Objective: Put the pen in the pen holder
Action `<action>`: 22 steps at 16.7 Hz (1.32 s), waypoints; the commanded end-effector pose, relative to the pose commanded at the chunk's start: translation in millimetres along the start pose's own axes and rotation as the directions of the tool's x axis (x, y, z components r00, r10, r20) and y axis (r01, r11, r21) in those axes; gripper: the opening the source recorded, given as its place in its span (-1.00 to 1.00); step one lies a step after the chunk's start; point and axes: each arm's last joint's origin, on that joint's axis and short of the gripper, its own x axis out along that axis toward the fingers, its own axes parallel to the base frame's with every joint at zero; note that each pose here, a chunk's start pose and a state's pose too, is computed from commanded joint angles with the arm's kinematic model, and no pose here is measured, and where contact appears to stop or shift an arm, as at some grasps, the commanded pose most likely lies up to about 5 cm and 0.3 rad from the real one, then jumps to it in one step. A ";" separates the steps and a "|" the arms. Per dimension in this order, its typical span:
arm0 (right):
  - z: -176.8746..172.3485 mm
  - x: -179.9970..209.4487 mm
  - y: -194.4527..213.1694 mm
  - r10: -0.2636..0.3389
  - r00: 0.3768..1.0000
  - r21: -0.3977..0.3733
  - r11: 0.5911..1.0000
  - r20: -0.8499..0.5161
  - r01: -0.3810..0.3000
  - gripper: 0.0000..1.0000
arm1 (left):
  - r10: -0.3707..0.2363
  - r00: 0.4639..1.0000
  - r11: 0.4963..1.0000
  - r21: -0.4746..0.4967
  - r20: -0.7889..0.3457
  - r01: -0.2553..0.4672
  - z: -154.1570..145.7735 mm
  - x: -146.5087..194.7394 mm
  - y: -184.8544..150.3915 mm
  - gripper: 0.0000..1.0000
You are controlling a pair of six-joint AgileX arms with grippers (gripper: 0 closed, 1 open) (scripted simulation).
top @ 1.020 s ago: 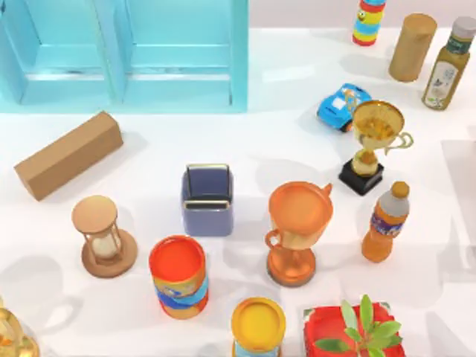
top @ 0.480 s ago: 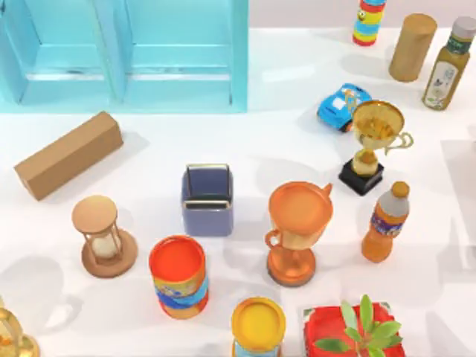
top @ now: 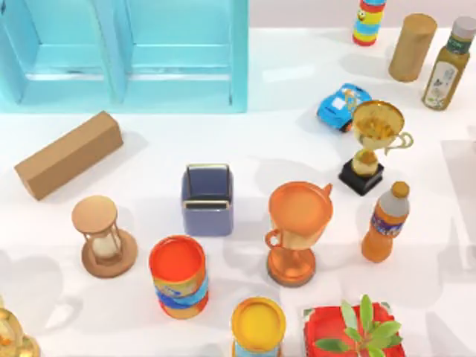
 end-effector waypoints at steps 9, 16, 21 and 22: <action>0.0 0.0 0.0 0.000 1.000 0.000 1.000 0.000 0.000 1.00 | 0.019 1.000 0.999 0.029 0.014 -0.019 -6.2 -7.0 -4.1 -1.00; 0.0 0.0 0.0 0.000 1.000 0.000 1.000 0.000 0.000 1.00 | 0.244 0.955 0.924 0.259 0.170 -0.283 -24.2 41.6 -75.0 -1.00; 0.0 0.0 0.0 0.000 1.000 0.000 1.000 0.000 0.000 1.00 | 0.373 0.845 0.728 0.445 0.383 -0.522 -93.4 115.5 -146.2 -1.00; 0.0 0.0 0.0 0.000 1.000 0.000 1.000 0.000 0.000 1.00 | 0.376 0.816 0.675 0.473 0.439 -0.566 -115.6 131.3 -158.4 -1.00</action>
